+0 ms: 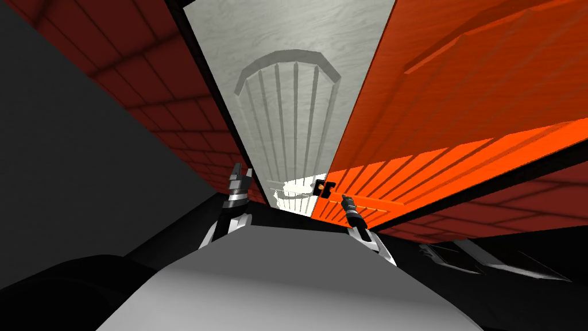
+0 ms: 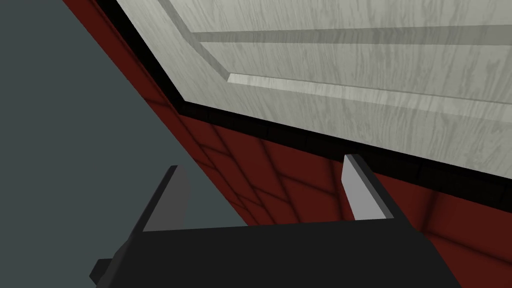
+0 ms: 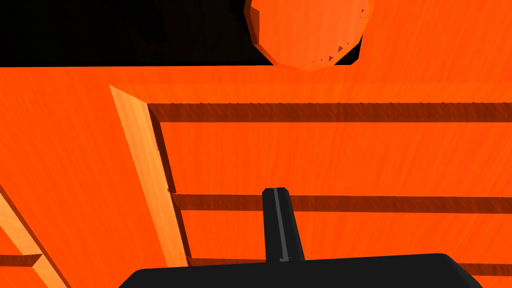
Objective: Pull the door open
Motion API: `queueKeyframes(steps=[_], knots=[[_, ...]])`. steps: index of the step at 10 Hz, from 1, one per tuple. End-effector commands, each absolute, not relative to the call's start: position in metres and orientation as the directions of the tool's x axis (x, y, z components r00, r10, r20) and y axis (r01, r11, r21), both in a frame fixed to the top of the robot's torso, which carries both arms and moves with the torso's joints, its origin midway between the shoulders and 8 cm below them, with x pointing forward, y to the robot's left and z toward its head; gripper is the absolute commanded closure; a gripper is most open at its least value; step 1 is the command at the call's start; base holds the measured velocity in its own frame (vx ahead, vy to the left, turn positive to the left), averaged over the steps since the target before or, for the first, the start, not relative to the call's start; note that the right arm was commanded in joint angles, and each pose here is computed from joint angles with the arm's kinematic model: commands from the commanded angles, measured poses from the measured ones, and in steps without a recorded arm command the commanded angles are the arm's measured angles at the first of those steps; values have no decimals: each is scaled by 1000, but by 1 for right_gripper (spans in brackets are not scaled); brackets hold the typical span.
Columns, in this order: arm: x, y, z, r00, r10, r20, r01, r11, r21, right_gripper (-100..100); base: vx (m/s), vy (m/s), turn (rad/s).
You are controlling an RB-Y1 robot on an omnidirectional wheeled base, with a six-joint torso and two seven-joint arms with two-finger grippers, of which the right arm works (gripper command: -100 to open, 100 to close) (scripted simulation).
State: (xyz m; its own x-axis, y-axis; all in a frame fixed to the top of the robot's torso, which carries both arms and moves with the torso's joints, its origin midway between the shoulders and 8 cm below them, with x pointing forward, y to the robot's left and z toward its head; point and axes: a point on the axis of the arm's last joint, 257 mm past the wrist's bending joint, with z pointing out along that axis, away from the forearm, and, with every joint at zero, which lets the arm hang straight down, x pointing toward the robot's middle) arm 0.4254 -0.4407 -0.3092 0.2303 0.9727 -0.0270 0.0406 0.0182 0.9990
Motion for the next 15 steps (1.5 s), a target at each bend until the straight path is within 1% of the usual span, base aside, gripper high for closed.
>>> queueKeyframes(steps=[1, 5, 6, 9, 10, 12, 15], knots=[[421, -442, -309, 230, 973, -27, 42, 18, 999, -100, -202, -5, -48], [424, -418, -302, 183, 983, -8, 16, 6, 1000, -100, -183, 100, 47], [422, -424, -304, 195, 981, -13, 23, 9, 1000, -100, -73, 65, 9], [401, -465, -315, 264, 963, -47, 72, 28, 997, -100, -35, -32, -145], [395, -477, -318, 285, 957, -57, 86, 34, 996, -100, 16, -64, -108], [395, -485, -318, 301, 952, -62, 90, 36, 995, -100, 137, -72, -34], [413, -465, -310, 271, 962, -44, 61, 28, 998, -100, 184, 9, 93]])
